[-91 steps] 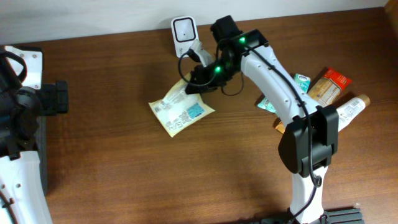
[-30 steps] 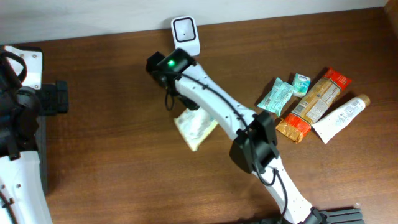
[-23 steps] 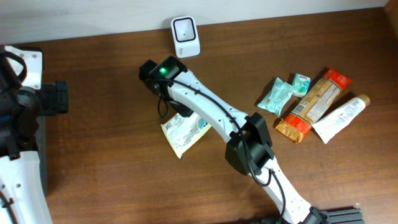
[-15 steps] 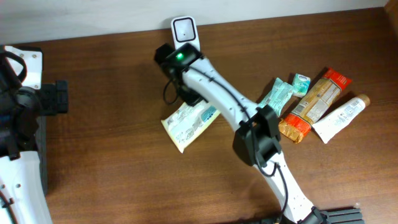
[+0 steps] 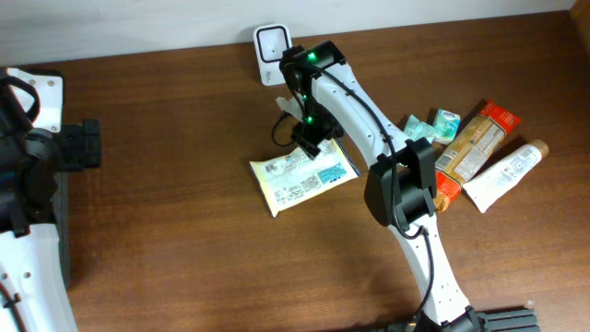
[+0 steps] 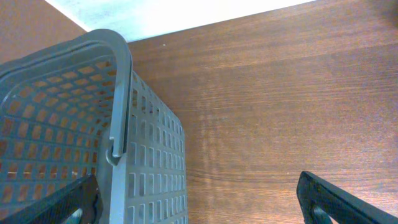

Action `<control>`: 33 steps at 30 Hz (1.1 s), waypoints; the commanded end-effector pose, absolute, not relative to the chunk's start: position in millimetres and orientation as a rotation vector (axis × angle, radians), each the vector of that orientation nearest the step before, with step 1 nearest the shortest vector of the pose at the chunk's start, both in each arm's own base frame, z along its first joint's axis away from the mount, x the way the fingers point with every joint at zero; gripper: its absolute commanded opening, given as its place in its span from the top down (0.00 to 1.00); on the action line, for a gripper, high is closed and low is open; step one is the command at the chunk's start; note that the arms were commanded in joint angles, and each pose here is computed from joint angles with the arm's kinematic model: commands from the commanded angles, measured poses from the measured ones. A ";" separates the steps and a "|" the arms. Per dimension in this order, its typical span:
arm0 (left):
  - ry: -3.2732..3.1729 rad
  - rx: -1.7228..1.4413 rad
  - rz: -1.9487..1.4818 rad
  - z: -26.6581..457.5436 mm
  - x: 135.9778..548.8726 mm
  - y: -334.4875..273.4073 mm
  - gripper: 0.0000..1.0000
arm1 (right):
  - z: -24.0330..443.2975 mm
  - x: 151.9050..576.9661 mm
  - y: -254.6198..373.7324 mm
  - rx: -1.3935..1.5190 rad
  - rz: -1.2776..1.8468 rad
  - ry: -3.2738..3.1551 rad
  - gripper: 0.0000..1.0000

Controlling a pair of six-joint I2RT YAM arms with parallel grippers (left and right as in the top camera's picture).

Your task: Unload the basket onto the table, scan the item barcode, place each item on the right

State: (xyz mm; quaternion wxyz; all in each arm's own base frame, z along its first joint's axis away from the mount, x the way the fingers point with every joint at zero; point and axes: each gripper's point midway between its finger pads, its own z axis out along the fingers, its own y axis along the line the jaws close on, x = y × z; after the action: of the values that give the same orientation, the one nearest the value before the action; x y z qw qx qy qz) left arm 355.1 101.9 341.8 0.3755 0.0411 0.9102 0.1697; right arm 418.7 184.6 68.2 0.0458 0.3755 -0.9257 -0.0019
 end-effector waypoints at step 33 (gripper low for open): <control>2.315 0.116 0.439 346.9 354.8 102.3 0.01 | -15.3 403.5 185.2 1.623 -0.442 -2.540 0.92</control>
State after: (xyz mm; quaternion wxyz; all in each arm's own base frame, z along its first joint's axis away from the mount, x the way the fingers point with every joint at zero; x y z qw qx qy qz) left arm 355.1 101.9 341.8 0.3755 0.0411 0.9102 0.1697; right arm 411.9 196.6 7.0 0.0152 0.5608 -0.8162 -0.1382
